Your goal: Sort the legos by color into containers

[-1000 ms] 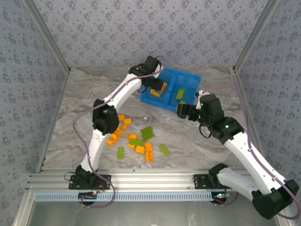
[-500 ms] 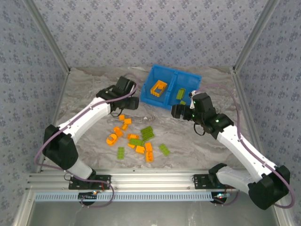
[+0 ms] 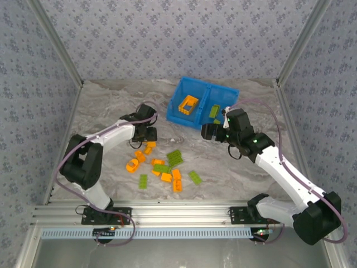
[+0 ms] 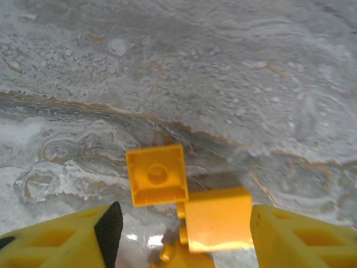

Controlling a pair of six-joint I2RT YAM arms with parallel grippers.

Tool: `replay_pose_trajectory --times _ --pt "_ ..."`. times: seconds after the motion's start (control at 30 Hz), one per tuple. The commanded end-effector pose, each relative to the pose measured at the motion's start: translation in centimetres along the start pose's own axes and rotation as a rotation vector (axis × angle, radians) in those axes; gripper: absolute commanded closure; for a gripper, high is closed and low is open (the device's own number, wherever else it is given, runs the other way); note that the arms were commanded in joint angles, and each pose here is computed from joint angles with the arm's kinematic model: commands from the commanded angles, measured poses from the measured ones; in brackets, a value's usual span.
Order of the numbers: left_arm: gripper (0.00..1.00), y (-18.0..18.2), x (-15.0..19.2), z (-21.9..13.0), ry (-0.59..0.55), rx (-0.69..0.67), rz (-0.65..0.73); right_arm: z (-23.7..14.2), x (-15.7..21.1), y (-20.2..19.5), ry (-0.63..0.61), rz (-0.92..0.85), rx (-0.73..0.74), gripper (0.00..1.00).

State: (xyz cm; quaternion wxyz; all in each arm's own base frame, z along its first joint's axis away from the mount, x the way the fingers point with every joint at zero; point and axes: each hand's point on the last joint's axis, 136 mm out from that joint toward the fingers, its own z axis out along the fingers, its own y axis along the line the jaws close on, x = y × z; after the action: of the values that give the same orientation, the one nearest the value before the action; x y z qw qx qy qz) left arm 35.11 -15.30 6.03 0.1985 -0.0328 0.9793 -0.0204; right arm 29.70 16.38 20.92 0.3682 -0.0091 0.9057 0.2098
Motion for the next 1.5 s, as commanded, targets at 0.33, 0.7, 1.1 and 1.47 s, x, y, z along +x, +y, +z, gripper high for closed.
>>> replay_pose_trajectory --times 0.33,0.7,1.1,1.47 --pt "0.52 1.0 1.1 4.6 0.053 -0.027 -0.064 -0.6 -0.4 -0.4 -0.008 0.007 0.029 0.00" --pt "0.66 -1.5 -1.4 0.1 -0.035 0.097 -0.058 -0.8 -0.3 -0.6 -0.018 0.023 0.034 0.00" --pt "0.67 -12.9 -10.6 -12.1 -0.338 0.270 0.212 -1.5 -0.5 -0.7 -0.040 0.026 0.032 0.00" --pt "0.68 -22.0 -18.6 -8.3 -0.478 0.292 0.394 -2.4 0.0 -0.8 -0.044 0.040 0.029 0.00"
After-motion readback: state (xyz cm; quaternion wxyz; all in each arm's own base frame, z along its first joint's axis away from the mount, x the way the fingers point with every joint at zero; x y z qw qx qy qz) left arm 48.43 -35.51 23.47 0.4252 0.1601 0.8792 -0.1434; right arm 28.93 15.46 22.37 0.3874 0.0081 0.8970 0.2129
